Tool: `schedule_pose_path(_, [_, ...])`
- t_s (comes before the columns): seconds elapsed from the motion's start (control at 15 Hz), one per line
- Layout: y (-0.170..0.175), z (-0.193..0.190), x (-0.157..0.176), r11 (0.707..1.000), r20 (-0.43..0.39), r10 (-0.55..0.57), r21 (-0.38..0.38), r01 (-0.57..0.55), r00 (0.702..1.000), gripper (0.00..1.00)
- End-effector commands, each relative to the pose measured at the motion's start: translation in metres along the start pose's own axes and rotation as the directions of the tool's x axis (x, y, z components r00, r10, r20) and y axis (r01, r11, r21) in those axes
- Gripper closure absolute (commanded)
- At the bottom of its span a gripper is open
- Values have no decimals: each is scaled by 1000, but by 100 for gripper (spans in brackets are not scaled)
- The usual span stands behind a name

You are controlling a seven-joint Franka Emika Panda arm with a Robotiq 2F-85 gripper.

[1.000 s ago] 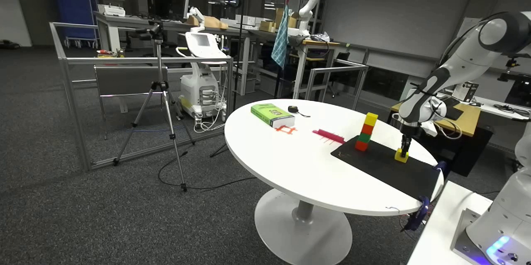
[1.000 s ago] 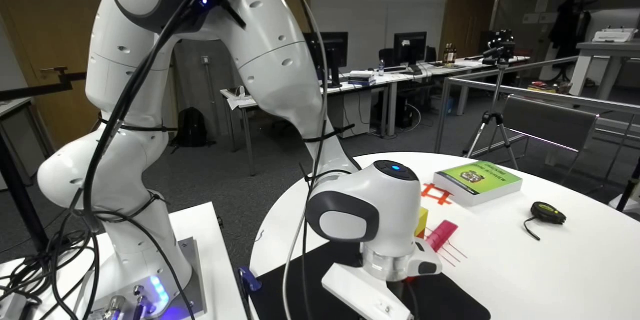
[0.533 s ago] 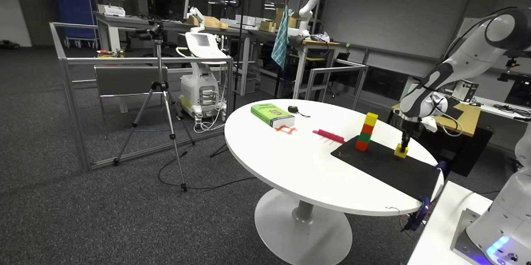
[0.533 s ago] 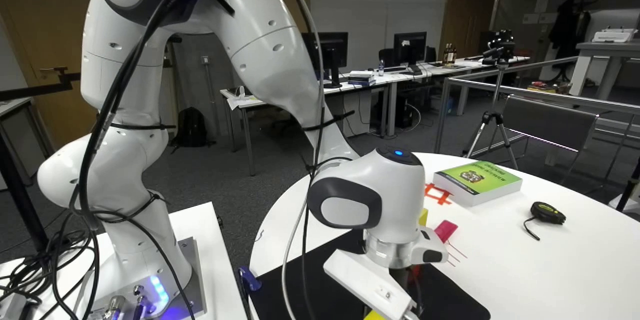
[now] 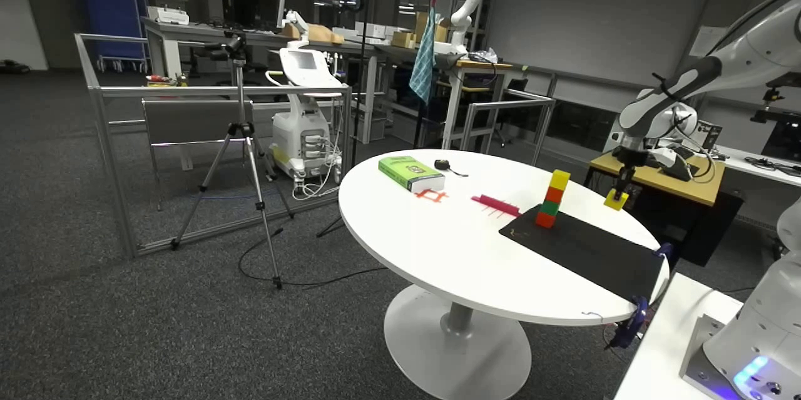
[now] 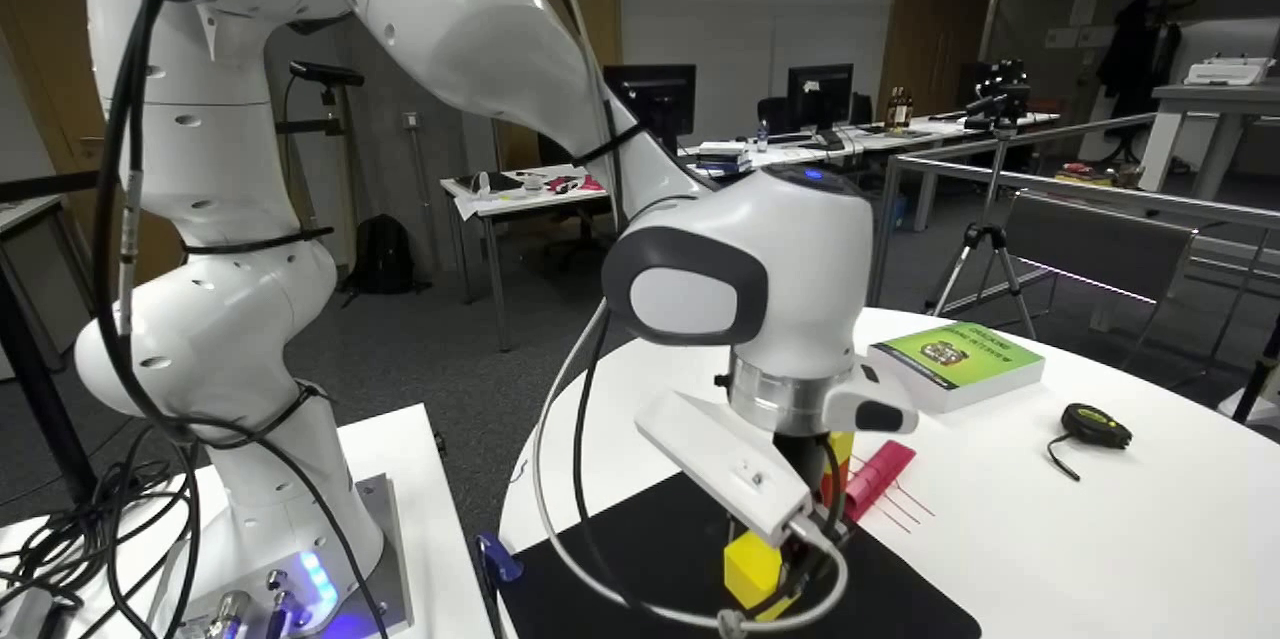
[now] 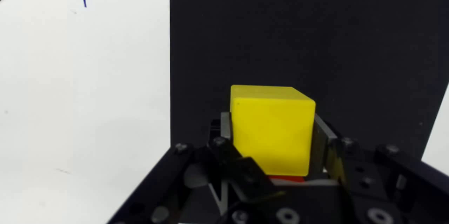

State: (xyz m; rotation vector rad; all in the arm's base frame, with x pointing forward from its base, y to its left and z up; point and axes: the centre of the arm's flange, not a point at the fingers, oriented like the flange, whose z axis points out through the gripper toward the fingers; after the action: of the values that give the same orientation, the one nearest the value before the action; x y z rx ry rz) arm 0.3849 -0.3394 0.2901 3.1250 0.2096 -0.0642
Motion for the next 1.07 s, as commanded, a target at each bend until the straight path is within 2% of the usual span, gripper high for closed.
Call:
schedule_pose_path(0.0, [-13, -62, -5, 1000, -62, 5, -15, -6, 998, 70])
schedule_pose_path(0.27, [-34, -112, 8, 999, -110, -33, -36, 30, 993, 70])
schedule_pose_path(0.6, [-76, -158, 32, 996, -152, -85, -52, 78, 985, 70])
schedule_pose_path(0.73, [-89, -170, 47, 994, -152, -98, -57, 90, 983, 70])
schedule_pose_path(0.93, [-102, -174, 62, 991, -101, -130, -33, 128, 986, 70])
schedule_pose_path(1.0, [-100, -162, 55, 992, -135, -125, -42, 121, 983, 45])
